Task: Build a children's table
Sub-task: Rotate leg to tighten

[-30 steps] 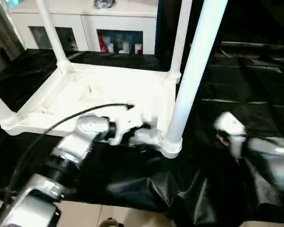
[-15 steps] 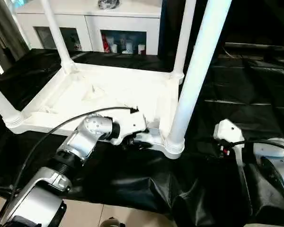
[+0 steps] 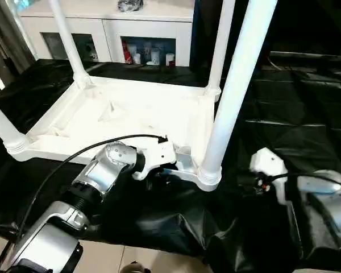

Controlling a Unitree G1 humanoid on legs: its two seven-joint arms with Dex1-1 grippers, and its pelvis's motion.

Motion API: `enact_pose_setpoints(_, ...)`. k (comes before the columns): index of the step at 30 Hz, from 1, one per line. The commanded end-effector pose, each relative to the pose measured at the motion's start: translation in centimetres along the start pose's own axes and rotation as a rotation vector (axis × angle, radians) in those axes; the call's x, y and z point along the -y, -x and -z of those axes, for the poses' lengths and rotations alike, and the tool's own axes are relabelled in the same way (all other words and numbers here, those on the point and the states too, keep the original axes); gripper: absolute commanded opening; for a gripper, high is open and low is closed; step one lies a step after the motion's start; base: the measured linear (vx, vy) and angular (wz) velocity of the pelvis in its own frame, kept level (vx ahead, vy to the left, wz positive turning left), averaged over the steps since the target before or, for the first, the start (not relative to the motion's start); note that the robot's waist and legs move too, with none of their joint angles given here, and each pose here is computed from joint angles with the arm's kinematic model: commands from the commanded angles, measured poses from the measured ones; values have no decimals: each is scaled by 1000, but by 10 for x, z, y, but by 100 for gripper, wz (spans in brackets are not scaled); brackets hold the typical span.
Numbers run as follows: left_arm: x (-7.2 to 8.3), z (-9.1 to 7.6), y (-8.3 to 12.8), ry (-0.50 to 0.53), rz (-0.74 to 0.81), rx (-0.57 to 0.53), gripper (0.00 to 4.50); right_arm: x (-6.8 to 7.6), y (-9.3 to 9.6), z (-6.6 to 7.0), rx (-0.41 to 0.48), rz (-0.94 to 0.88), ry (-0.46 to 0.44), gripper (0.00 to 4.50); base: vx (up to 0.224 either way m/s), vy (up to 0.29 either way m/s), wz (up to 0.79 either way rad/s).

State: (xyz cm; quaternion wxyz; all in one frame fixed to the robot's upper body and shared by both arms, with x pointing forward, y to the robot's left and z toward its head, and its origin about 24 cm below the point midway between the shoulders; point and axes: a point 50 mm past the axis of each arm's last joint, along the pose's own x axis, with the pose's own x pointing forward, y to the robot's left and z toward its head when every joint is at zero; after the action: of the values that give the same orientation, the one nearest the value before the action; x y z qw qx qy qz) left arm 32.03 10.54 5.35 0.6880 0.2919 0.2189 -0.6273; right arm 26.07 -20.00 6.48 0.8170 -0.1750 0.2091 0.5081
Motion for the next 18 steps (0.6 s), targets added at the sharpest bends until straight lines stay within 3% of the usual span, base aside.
enact_pose_setpoints(1, 6, 0, -2, 6, 74, -36, 103, 6, 2, -7, 14, 28, 25, 316, 0, 0, 0)
enact_pose_setpoints(6, 9, -5, -2, 86, 92, -29, 66, 17, 2, -7, 16, 116, 38, 316, 0, 0, 0)
enact_pose_setpoints(14, -3, -10, -6, 259, -131, 31, 27, 31, -10, -11, 98, 269, -39, 316, 0, 0, 0)
enact_pose_setpoints(18, -3, -4, -5, 318, -211, 2, 16, 32, -15, -8, 92, 280, -38, 316, 0, 0, 0)
